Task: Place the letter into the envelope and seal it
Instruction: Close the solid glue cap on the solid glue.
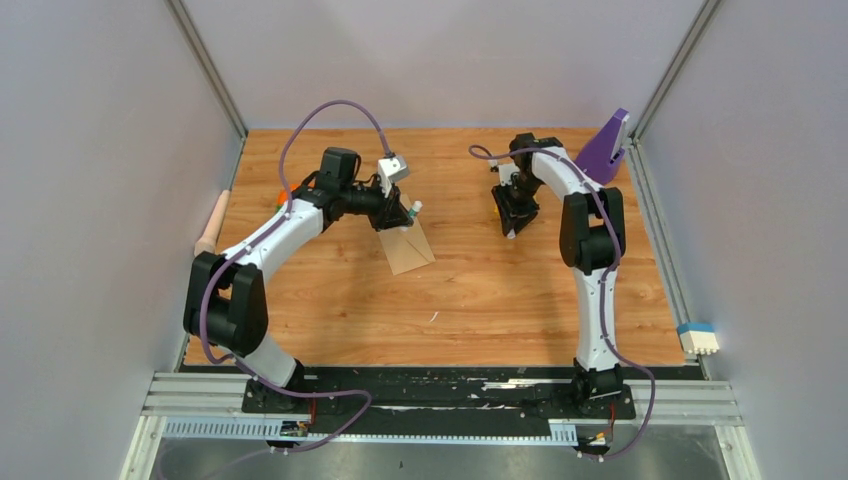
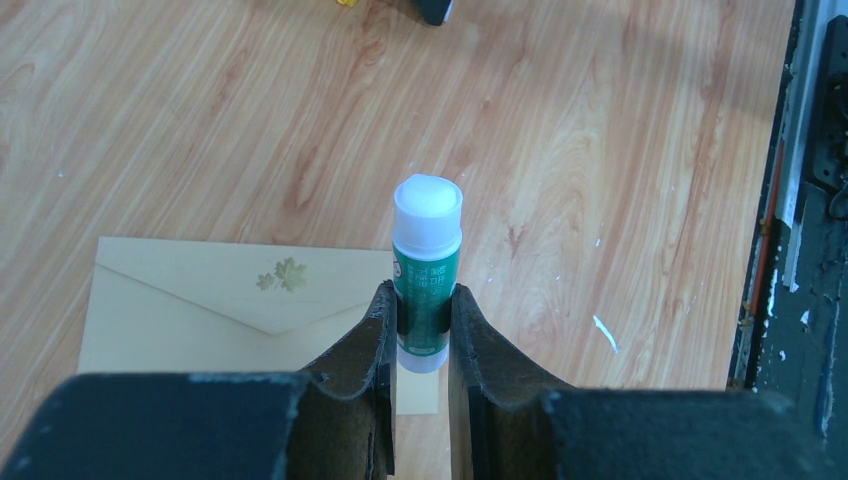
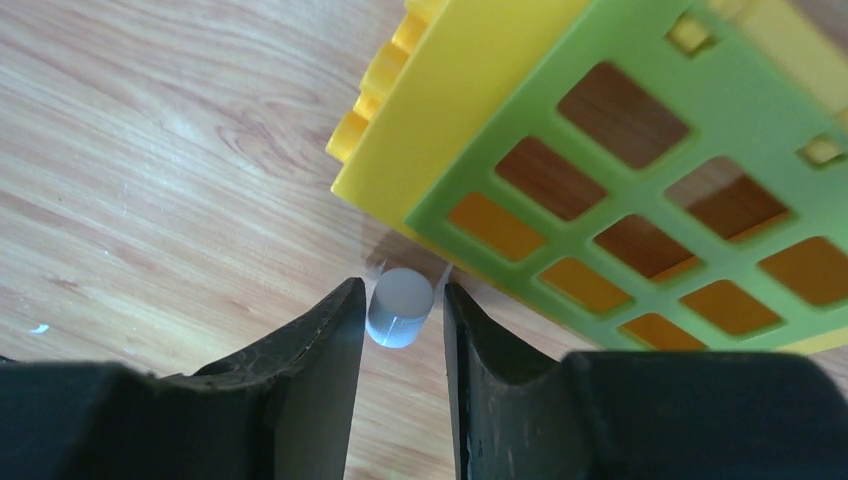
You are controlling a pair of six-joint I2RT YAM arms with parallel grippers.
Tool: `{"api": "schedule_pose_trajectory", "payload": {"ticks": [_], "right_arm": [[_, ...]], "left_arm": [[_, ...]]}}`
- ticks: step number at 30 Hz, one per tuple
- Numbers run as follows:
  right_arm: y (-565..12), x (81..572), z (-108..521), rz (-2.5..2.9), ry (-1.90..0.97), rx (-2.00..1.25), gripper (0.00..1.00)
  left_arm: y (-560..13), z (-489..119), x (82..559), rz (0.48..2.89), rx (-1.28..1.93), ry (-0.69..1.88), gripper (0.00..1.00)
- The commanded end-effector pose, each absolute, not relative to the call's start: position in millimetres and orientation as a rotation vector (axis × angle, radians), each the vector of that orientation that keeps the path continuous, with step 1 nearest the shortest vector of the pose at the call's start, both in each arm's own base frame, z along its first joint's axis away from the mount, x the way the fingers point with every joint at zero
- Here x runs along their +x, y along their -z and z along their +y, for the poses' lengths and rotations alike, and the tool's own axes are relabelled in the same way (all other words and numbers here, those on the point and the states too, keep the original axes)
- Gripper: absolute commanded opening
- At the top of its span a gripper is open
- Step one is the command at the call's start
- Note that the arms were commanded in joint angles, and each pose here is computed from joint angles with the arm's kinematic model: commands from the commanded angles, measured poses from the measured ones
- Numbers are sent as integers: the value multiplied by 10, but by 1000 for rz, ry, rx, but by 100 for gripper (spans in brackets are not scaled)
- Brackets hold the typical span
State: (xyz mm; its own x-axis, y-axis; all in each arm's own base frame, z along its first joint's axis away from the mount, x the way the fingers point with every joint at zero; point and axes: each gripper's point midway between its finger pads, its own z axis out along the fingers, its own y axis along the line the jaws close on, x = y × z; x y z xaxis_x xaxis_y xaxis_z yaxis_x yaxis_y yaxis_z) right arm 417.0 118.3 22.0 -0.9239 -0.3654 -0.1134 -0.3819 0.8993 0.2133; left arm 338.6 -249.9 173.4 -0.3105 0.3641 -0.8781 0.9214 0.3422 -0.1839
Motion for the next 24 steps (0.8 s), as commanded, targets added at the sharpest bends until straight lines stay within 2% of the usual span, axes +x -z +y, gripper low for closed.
{"api": "schedule_pose_trajectory", "payload": {"ticks": [1, 4, 8, 11, 13, 14, 16, 21, 24], "right_arm": [[-171, 3984, 1130, 3073, -369, -637, 36], [-129, 3934, 1122, 3090, -381, -655, 33], [-119, 3967, 1160, 3085, -413, -651, 23], [-155, 4072, 1201, 3053, -445, -641, 19], [-160, 4127, 1210, 3039, -447, -639, 26], [-151, 4141, 1209, 3038, -443, -642, 38], [-134, 4160, 1206, 3037, -436, -646, 46], [-113, 4195, 1194, 3033, -438, -644, 48], [-107, 4221, 1192, 3030, -444, -633, 40]], "left_arm": [[-1931, -2511, 3394, 1747, 1165, 885, 0], [-1925, -2516, 3388, 1747, 1167, 887, 0], [-1924, -2528, 3387, 1744, 1170, 887, 0], [-1904, -2543, 3374, 1747, 1179, 887, 0], [-1901, -2558, 3362, 1745, 1191, 883, 0], [-1896, -2568, 3353, 1743, 1197, 882, 0], [-1897, -2586, 3341, 1739, 1207, 880, 0], [-1884, -2609, 3327, 1738, 1219, 877, 0], [-1882, -2614, 3324, 1738, 1223, 874, 0]]}}
